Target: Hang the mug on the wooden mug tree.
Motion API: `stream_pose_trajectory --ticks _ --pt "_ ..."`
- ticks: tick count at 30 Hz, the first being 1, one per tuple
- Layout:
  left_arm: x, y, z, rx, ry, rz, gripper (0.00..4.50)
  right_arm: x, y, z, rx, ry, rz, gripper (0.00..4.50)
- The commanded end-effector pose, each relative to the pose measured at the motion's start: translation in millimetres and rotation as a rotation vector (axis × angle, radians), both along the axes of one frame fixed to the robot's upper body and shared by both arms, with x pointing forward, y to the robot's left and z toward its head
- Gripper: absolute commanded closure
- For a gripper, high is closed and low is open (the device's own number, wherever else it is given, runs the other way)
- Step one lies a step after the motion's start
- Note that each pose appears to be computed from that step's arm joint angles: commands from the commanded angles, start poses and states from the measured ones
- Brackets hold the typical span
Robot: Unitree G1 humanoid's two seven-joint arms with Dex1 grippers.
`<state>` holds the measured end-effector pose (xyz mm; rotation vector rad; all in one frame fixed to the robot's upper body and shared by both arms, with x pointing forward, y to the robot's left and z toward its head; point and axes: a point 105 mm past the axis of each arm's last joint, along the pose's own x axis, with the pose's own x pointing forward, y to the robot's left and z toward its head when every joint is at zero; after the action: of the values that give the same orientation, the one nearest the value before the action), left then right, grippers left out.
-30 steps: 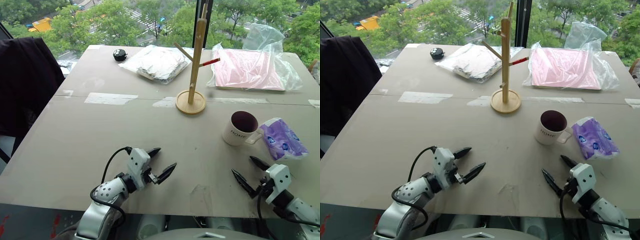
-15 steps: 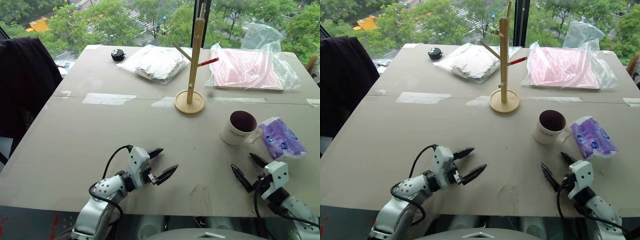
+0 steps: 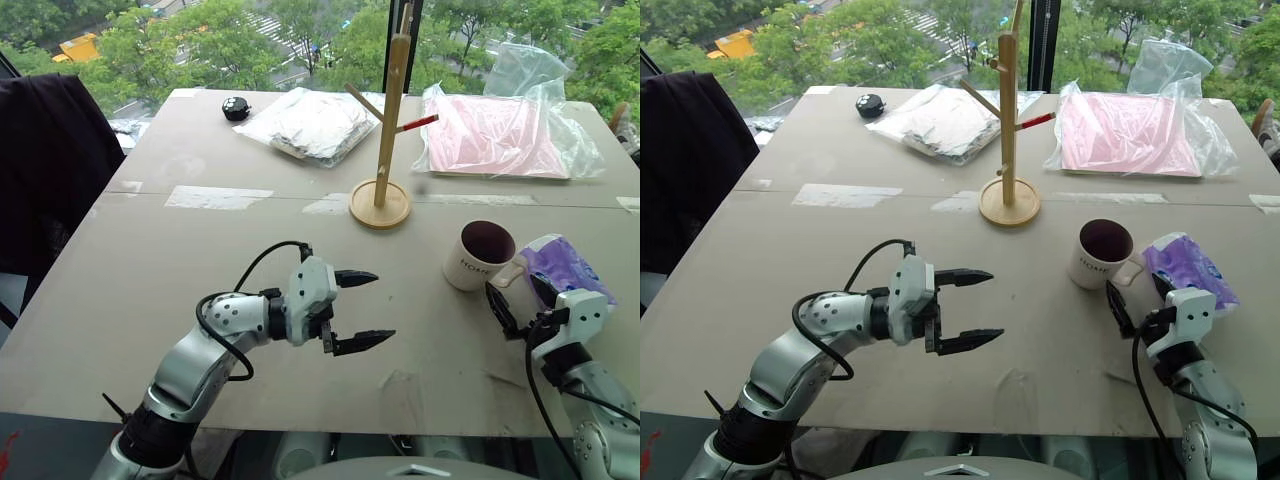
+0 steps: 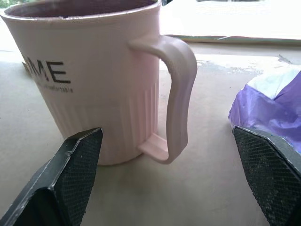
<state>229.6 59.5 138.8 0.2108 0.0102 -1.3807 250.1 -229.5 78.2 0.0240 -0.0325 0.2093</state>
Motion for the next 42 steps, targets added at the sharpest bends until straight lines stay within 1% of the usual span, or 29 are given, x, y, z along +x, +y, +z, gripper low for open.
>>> stream_pose_trajectory --ticks 1,3,4,5,6,7,8,9,11,12,13,14,23,26,30,34,37,38,41,42 --pt "-6 -6 12 -0.006 -0.039 -0.043 0.0 5 -6 11 -0.013 -0.047 -0.019 0.03" --pt "-6 -6 13 -0.002 -0.041 -0.047 0.0 8 -5 11 -0.011 -0.05 -0.015 0.03" --pt "-6 -6 13 0.002 -0.044 -0.05 0.0 10 -5 10 -0.009 -0.05 -0.011 0.42" --pt "-7 -5 13 0.005 -0.045 -0.05 0.0 12 -5 9 -0.009 -0.048 -0.006 0.53" --pt "-7 -5 13 0.007 -0.048 -0.048 0.0 13 -5 7 -0.008 -0.046 -0.001 0.74" --pt "-7 -5 14 0.008 -0.05 -0.045 0.0 15 -5 6 -0.007 -0.044 0.006 1.22" --pt "-7 -4 14 0.009 -0.052 -0.041 0.0 16 -5 5 -0.008 -0.043 0.013 1.82" --pt "-6 -4 14 0.011 -0.054 -0.037 0.0 18 -5 4 -0.008 -0.043 0.016 2.24" --pt "-5 -4 15 0.012 -0.056 -0.033 0.0 20 -7 4 -0.011 -0.045 0.021 3.28" --pt "-5 -4 15 0.013 -0.056 -0.031 0.0 21 -7 4 -0.014 -0.046 0.025 3.64" --pt "-4 -4 15 0.013 -0.056 -0.031 0.0 23 -7 4 -0.021 -0.047 0.033 4.16" --pt "-4 -4 15 0.013 -0.056 -0.03 0.0 24 -7 4 -0.027 -0.048 0.04 4.48" --pt "0 -3 14 0.014 -0.065 -0.022 0.0 37 -3 3 -0.041 -0.054 0.082 4.48" --pt "0 -2 16 -0.009 -0.056 -0.009 0.0 39 -3 10 -0.07 -0.069 0.105 4.48" --pt "0 -2 16 -0.044 -0.051 0.021 0.0 44 6 27 -0.175 -0.094 0.2 4.48" --pt "7 2 25 -0.16 -0.045 0.119 0.0 62 24 65 -0.276 -0.131 0.358 4.48" --pt "13 1 33 -0.227 -0.09 0.202 0.0 78 34 94 -0.379 -0.162 0.453 4.48" --pt "16 1 38 -0.266 -0.107 0.238 0.0 83 38 104 -0.42 -0.179 0.491 4.48" --pt "22 1 51 -0.345 -0.137 0.299 0.0 94 41 123 -0.487 -0.208 0.545 4.48" --pt "26 0 58 -0.391 -0.154 0.334 0.0 101 42 134 -0.537 -0.226 0.57 4.48"
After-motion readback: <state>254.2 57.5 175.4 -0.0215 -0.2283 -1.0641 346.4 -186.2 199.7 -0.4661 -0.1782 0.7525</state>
